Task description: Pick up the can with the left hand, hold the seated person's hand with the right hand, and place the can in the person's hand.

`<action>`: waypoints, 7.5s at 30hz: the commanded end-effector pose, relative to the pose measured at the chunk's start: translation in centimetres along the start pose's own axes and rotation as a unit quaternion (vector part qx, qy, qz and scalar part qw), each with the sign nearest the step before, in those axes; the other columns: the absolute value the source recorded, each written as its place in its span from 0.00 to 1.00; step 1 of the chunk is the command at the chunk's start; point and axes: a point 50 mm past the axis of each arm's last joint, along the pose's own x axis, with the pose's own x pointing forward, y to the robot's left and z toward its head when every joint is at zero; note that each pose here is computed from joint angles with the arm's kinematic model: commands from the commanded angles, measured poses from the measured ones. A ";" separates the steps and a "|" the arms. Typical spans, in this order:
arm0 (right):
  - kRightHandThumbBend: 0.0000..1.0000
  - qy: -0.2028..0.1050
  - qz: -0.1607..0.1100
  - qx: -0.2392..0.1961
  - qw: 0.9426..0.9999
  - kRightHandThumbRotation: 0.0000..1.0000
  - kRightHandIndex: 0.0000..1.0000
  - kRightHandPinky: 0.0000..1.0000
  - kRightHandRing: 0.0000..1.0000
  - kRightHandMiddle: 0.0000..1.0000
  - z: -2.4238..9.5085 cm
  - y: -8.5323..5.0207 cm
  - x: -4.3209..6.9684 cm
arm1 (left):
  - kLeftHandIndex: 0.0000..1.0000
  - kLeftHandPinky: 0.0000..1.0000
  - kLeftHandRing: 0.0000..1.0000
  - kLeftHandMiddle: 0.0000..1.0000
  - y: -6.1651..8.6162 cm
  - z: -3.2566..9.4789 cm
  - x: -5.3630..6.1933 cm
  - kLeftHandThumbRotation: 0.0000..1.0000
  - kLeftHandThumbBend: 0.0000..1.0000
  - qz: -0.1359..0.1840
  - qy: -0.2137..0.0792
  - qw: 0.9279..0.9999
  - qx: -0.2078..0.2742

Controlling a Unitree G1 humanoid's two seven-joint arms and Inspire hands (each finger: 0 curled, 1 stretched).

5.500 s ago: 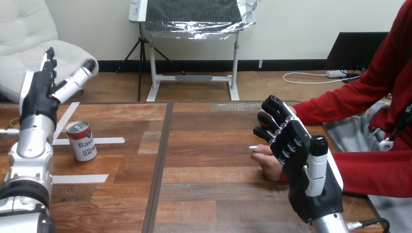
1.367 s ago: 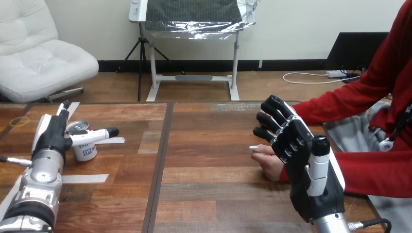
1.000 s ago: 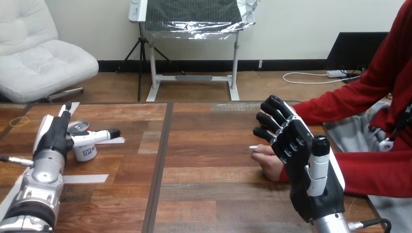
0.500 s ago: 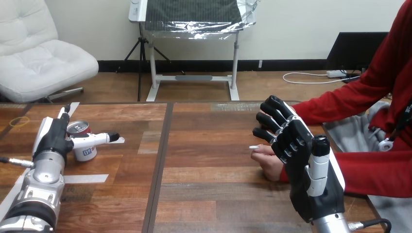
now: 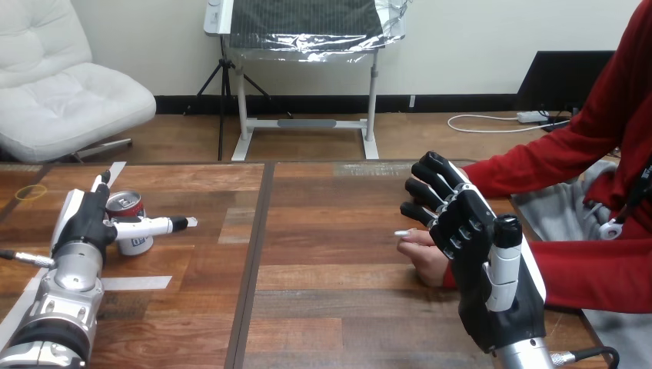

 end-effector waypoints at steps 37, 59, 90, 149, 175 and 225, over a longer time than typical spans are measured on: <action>0.91 -0.046 0.005 -0.001 0.999 1.00 0.89 0.82 0.88 0.89 1.3 0.2 1.3 | 0.98 0.89 0.97 0.98 0.2 2.2 0.5 0.10 0.86 0.019 -0.014 1.000 0.001; 0.90 -0.046 0.004 0.001 0.999 1.00 0.89 0.82 0.88 0.89 1.3 0.3 1.2 | 0.97 0.87 0.96 0.98 0.4 2.3 0.5 0.15 0.82 0.016 -0.006 0.999 0.031; 0.90 -0.045 0.006 0.002 0.999 1.00 0.89 0.84 0.89 0.89 1.2 0.3 1.3 | 0.87 0.91 0.90 0.89 0.0 3.2 0.4 0.38 0.93 0.078 -0.067 0.920 0.377; 0.90 -0.047 0.004 0.001 0.999 1.00 0.88 0.81 0.88 0.89 1.2 0.3 1.4 | 0.89 0.76 0.89 0.90 -0.5 5.1 0.6 0.25 0.92 0.060 -0.068 0.980 0.178; 0.90 -0.047 0.006 -0.001 0.999 1.00 0.88 0.81 0.88 0.89 1.3 0.2 1.5 | 0.88 0.74 0.84 0.88 -0.1 4.3 0.7 0.09 0.86 0.048 -0.031 0.998 0.018; 0.90 -0.047 0.007 -0.003 0.999 1.00 0.88 0.79 0.88 0.89 1.4 0.2 1.5 | 0.77 0.65 0.75 0.78 0.1 4.3 0.7 0.00 0.90 0.068 -0.037 0.990 0.115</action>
